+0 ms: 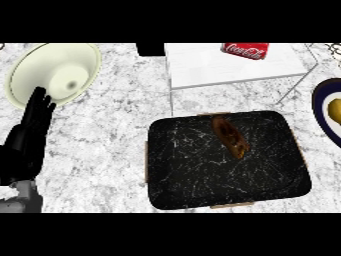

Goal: Pick the can from the tray and place it in the tiered shelf

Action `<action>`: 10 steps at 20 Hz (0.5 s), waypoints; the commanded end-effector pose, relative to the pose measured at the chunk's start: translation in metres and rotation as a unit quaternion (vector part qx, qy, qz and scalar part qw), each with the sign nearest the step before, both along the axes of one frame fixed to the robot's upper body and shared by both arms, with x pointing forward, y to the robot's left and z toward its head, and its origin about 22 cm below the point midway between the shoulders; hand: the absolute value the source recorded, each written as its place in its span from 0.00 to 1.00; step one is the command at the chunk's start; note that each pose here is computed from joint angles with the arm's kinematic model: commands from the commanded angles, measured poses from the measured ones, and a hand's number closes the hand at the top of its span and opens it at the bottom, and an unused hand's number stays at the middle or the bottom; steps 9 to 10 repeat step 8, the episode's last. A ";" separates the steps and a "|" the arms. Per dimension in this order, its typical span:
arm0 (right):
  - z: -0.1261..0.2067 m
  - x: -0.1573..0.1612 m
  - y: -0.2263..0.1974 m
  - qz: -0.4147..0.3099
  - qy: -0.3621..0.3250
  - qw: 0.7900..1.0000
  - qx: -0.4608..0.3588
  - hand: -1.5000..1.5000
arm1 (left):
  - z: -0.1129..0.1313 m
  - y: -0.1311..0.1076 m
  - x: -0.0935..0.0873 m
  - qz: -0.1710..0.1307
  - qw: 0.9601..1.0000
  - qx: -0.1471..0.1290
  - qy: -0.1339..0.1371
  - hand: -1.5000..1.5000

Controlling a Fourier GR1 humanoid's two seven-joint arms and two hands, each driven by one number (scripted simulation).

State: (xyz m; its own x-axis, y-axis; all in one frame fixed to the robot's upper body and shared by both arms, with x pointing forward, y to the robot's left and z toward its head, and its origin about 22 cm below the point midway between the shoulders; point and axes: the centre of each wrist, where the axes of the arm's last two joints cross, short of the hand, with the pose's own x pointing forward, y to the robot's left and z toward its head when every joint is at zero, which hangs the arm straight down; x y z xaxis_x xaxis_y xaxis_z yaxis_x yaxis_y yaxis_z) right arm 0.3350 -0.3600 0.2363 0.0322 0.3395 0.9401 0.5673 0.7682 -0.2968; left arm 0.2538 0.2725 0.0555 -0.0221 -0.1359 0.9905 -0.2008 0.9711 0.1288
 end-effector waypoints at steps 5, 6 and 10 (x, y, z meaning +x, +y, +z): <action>-0.013 -0.072 -0.063 0.026 -0.007 1.000 -0.004 0.00 | -0.010 -0.007 -0.001 -0.007 1.000 -0.002 -0.005 0.50; 0.011 -0.065 -0.075 0.027 -0.006 1.000 0.001 0.00 | -0.008 0.000 0.002 -0.005 1.000 0.006 -0.003 0.50; 0.000 -0.066 -0.078 0.031 -0.024 0.999 0.007 0.00 | -0.001 -0.003 -0.011 -0.014 1.000 -0.013 -0.008 0.50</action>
